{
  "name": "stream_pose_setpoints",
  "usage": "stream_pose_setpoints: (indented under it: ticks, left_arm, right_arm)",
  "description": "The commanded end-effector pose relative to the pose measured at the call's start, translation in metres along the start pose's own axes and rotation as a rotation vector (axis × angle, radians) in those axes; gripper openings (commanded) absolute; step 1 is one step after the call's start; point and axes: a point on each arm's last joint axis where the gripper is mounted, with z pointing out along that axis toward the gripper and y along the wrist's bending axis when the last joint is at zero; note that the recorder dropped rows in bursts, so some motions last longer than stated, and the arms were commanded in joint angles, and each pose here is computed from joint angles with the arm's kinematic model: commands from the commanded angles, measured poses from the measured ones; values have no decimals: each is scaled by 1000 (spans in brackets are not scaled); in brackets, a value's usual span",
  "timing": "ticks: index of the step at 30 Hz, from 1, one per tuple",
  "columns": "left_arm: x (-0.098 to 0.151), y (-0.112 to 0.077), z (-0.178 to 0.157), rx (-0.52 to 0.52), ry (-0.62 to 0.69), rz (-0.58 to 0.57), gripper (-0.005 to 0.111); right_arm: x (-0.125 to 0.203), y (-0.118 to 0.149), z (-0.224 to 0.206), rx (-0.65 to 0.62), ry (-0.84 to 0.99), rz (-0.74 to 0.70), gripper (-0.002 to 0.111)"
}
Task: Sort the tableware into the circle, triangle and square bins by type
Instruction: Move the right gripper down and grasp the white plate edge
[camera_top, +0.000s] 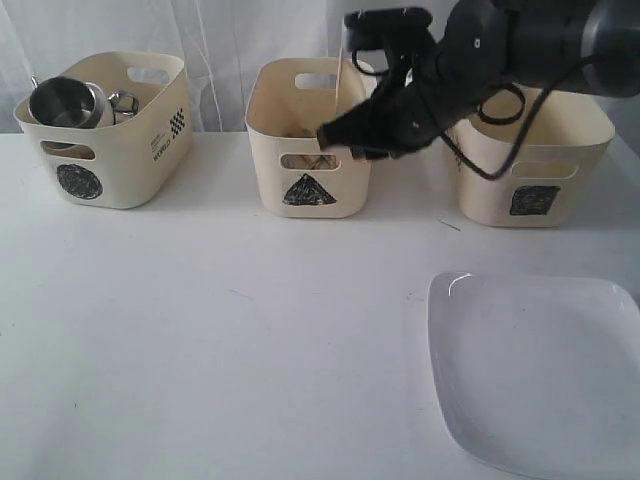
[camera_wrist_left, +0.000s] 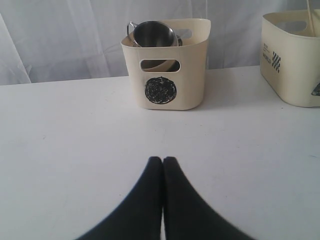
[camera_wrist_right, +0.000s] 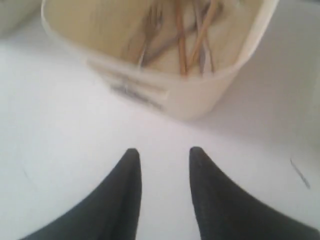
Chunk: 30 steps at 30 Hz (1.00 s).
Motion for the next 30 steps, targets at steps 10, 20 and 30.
stream_pose_setpoints:
  ticks: [10,20,30]
  left_arm:
    - [1,0,0,-3,-3,-4,0]
    - [1,0,0,-3,-3,-4,0]
    - [1,0,0,-3,-3,-4,0]
  right_arm:
    - [139,104,-56,324,518,-533,52]
    - [200,110,-49,404,567,-538,53]
    - [222,123,-43,316,530,-557,53]
